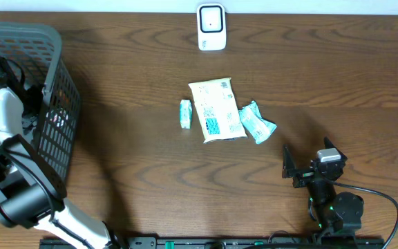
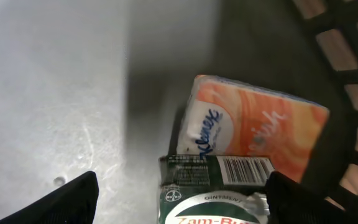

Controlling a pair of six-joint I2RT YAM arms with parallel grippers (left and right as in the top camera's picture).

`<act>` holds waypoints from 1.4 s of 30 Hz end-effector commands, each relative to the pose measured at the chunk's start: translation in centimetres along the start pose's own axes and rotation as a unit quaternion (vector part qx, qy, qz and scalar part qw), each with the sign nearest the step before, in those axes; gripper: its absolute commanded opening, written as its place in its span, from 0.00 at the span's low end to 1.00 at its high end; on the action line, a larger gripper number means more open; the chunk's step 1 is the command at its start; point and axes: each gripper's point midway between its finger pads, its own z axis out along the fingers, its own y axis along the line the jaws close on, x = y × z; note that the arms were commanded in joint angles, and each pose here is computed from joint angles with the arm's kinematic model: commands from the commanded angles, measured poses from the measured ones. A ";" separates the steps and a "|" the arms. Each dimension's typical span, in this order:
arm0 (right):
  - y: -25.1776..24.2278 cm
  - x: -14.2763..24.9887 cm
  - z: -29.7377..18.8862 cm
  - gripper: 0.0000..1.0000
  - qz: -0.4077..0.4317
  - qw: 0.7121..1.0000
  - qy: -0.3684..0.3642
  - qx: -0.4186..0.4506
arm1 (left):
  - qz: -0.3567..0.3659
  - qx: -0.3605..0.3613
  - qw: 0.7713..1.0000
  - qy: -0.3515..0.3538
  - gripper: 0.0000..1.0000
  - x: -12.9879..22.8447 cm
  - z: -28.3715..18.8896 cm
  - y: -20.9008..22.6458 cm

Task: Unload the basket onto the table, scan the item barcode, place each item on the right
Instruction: 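Reach the left gripper into the basket toward the orange tissue box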

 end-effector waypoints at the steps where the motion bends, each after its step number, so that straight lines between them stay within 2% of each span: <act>1: 0.1 0.1 0.0 0.99 -0.006 1.000 0.000 -0.001 | 0.008 -0.008 0.999 0.033 0.85 1.3 2.3 0.6; 5: 0.1 0.1 0.0 0.99 -0.006 1.000 0.000 -0.001 | 0.009 -0.016 0.998 0.056 0.84 2.2 4.1 0.9; 13: 0.1 0.1 0.0 0.99 -0.006 1.000 0.000 -0.001 | 0.009 -0.017 0.998 0.060 0.67 2.4 4.5 1.0; 16: 0.1 0.1 0.0 0.99 -0.006 1.000 0.000 -0.001 | 0.008 -0.019 0.997 0.068 0.57 2.7 4.4 1.1; 23: 0.1 0.1 0.0 0.99 -0.006 1.000 0.000 -0.001 | -0.001 -0.024 0.996 0.080 0.46 3.3 4.3 1.3; 31: 0.1 0.1 0.0 0.99 -0.006 1.000 0.000 -0.001 | -0.028 -0.030 0.996 0.082 0.42 3.1 3.8 2.2; 42: 0.1 0.1 0.0 0.99 -0.006 1.000 0.000 -0.001 | -0.130 -0.063 0.985 0.096 0.39 2.8 2.9 7.8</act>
